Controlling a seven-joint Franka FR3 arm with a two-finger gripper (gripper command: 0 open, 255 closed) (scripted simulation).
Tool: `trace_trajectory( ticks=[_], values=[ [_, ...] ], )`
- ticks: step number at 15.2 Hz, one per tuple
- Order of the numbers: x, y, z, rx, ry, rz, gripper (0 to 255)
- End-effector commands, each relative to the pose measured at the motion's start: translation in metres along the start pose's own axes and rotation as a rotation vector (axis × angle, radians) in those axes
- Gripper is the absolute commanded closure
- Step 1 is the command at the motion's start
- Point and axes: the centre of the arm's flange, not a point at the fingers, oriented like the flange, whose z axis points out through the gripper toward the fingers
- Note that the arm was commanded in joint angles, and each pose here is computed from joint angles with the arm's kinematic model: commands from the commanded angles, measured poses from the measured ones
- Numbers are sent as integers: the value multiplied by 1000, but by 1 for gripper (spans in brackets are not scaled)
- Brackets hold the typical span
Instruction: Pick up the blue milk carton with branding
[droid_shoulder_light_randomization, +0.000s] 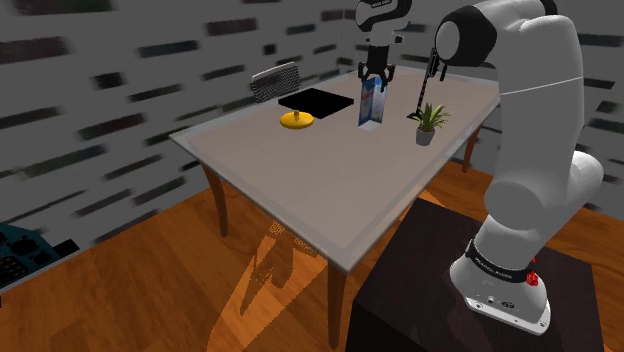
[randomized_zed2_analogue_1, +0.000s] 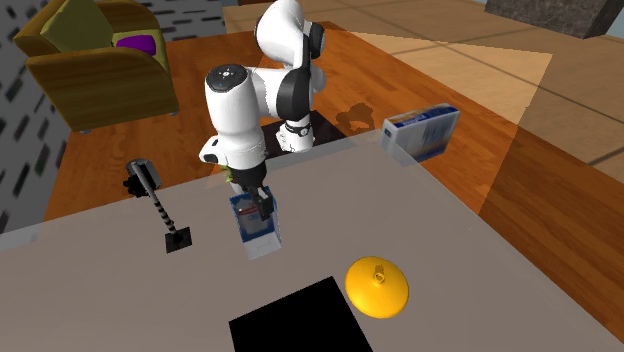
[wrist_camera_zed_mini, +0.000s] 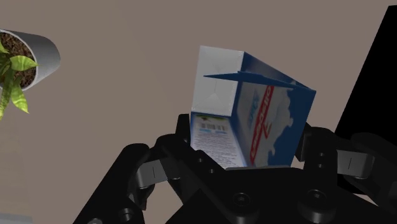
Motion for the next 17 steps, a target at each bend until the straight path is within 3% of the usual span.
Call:
trace_trajectory(
  ticks=[1,17],
  values=[
    [0,0,-4,-1,-1,-1,255],
    [-2,0,-79,-1,-1,-1,255]
  ],
)
